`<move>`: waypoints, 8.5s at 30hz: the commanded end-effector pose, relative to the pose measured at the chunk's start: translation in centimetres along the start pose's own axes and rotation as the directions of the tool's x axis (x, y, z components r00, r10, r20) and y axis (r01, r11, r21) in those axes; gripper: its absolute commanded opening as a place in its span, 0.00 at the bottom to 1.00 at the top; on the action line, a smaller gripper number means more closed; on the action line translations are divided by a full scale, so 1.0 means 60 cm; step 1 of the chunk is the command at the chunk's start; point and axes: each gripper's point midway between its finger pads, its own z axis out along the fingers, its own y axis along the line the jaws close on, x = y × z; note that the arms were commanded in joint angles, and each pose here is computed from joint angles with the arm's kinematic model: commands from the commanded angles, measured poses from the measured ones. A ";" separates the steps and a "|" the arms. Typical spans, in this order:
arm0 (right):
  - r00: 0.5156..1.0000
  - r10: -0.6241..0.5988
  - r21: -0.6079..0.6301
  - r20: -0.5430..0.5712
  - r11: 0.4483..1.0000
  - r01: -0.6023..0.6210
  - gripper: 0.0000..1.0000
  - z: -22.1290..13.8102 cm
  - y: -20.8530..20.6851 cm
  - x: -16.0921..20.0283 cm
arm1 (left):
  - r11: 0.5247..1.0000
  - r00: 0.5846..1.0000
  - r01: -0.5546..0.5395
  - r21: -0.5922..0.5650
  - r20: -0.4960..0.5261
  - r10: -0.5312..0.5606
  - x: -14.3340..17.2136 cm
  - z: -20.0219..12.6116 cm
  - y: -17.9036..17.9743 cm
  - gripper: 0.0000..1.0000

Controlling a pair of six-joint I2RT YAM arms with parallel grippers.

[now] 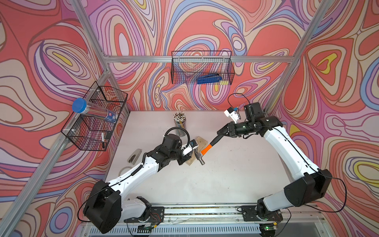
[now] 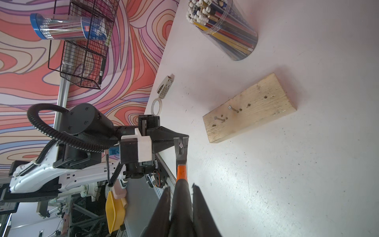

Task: Use a claw hammer to pull out a nail
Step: Pick up the nail with the hammer, then place the nail at the center of the board, then move the mounting plate to the center of the board, then adjust the hammer.

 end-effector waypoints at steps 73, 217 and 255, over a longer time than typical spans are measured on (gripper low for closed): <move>0.993 0.026 0.160 0.116 0.986 -0.044 0.00 0.008 -0.087 -0.010 | 0.760 0.818 0.573 -0.306 0.148 -0.557 0.016 -0.086 0.078 0.00; 0.866 -0.367 0.580 0.339 0.806 0.115 0.00 -0.108 -0.028 -0.129 | 0.349 0.462 0.885 -0.308 0.489 -0.740 -0.024 -0.099 0.209 1.00; 0.806 0.093 -0.315 0.584 0.942 0.120 0.00 -0.123 0.086 -0.098 | 0.452 0.222 0.614 0.647 0.408 -0.886 -0.218 -0.066 0.095 0.65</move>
